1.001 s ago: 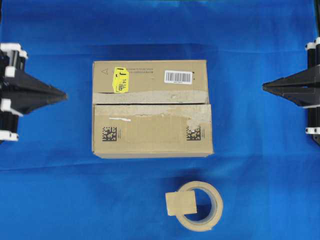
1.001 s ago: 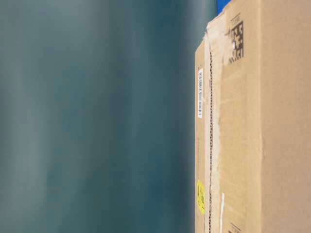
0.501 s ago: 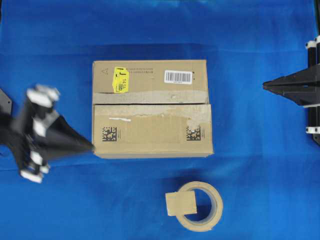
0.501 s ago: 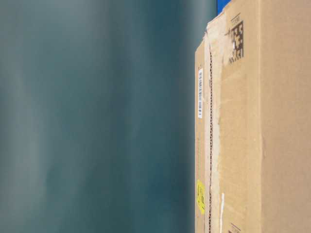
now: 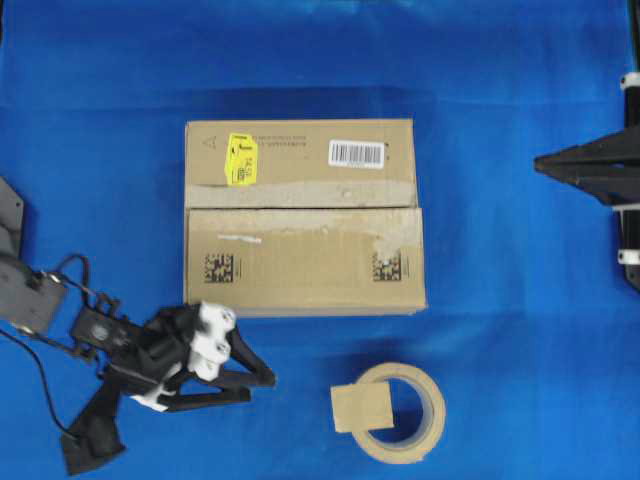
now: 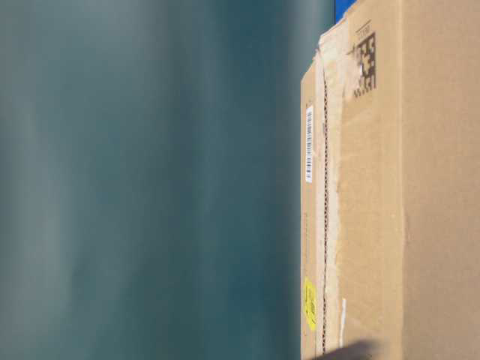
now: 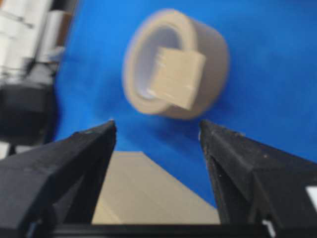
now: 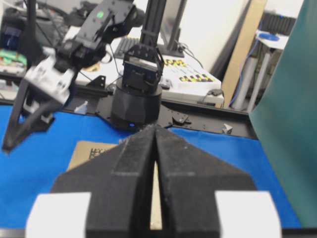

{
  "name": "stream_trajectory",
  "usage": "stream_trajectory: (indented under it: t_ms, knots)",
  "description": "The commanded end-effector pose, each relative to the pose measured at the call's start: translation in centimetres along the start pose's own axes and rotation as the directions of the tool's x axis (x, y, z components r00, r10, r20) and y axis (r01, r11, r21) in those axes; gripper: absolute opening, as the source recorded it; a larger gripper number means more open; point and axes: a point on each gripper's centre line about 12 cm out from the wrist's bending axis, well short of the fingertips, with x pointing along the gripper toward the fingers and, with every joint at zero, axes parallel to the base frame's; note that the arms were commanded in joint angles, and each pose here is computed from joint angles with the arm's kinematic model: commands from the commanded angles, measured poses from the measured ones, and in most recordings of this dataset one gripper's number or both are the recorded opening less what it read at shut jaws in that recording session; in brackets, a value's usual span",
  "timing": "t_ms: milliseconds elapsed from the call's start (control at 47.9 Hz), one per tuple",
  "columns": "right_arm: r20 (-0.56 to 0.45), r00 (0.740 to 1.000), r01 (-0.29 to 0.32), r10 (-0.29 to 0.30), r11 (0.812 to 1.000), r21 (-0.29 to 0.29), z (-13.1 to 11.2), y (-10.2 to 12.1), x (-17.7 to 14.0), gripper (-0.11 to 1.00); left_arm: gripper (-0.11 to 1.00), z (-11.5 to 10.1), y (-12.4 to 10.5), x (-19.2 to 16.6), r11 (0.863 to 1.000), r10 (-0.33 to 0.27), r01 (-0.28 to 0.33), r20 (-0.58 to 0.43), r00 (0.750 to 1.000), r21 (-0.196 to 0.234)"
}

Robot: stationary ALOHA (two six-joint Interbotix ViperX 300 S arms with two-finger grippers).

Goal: Apply tape along the seams of the closed cardboard box to seal it securely.
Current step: 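Move the left gripper down to the tape strip on the tape roll, then grasp the tan tape strip with the left gripper and peel it off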

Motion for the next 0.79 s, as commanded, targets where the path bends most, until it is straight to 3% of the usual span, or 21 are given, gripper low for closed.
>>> stream_trajectory:
  t_ms: [0, 83, 209, 376, 480, 772]
  knots:
    - [0.037, 0.999, 0.0, 0.0, 1.0, 0.0, 1.2, 0.0, 0.2, 0.0, 0.62, 0.6, 0.6, 1.2, 0.998, -0.007, 0.007, 0.004, 1.0, 0.058]
    - [0.041, 0.999, -0.002, 0.002, 1.0, -0.001, 1.3, 0.0, 0.2, 0.0, 0.62, 0.6, 0.3, 2.3, 0.993, -0.016, 0.016, 0.001, 1.0, 0.119]
    - [0.043, 0.999, -0.002, 0.002, 1.0, -0.001, 1.4, 0.0, 0.2, 0.0, 0.62, -0.1, -0.1, 4.5, 0.986, 0.006, -0.005, -0.001, 1.0, 0.165]
    - [0.046, 0.999, -0.003, 0.003, 1.0, -0.003, 1.5, 0.0, 0.1, 0.0, 0.61, -0.7, -0.3, 7.5, 0.966, 0.035, -0.034, 0.002, 0.999, 0.256]
    - [0.046, 0.999, -0.01, 0.01, 1.0, -0.002, 1.5, 0.2, 0.1, 0.0, 0.61, -1.1, -0.1, 8.9, 0.961, 0.04, -0.037, -0.005, 0.999, 0.273]
    - [0.04, 0.999, -0.014, 0.014, 1.0, -0.001, 1.4, 0.3, 0.1, 0.0, 0.6, -2.5, -0.8, 9.9, 0.962, 0.021, -0.01, -0.036, 0.999, 0.272]
